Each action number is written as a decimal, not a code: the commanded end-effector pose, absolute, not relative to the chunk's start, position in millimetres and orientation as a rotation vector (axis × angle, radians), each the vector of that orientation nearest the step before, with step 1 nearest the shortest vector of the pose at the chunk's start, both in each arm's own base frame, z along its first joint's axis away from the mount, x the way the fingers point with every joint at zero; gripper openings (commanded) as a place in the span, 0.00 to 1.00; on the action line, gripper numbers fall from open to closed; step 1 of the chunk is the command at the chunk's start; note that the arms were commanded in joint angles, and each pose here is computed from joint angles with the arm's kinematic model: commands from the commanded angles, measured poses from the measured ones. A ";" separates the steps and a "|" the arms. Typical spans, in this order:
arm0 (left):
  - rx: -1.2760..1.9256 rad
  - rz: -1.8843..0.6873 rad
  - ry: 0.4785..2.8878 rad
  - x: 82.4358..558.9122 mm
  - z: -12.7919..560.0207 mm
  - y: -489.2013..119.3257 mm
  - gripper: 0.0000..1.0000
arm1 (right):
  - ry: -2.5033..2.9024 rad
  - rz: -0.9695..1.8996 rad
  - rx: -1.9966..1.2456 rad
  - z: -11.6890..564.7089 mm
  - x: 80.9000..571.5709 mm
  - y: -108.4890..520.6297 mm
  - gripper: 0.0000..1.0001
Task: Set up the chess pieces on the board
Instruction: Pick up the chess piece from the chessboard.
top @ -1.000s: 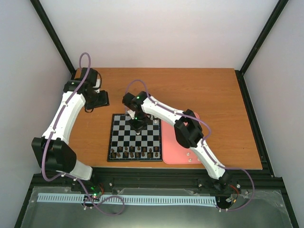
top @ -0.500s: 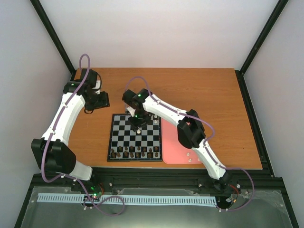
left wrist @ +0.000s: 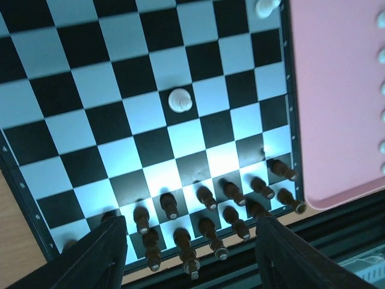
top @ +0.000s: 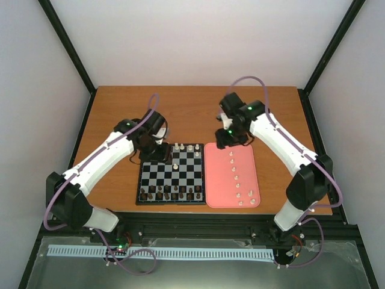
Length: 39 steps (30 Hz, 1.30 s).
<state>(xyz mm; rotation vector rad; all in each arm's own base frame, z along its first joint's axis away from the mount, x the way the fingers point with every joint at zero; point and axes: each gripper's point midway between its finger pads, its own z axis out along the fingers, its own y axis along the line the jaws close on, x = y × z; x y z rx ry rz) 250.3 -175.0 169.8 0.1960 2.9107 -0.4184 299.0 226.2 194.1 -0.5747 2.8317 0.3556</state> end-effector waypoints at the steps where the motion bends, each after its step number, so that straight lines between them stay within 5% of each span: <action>1: 0.151 -0.439 2.951 242.0 152.9 -193.6 0.61 | 2.939 0.213 -0.444 152.1 287.2 171.6 0.59; 29: 0.155 -0.249 3.028 295.6 60.8 -222.8 0.27 | 3.010 0.254 -0.267 114.3 270.3 110.7 0.59; 39: 0.168 -0.250 3.059 284.5 60.3 -218.6 0.26 | 3.023 0.273 -0.271 110.3 269.1 112.2 0.59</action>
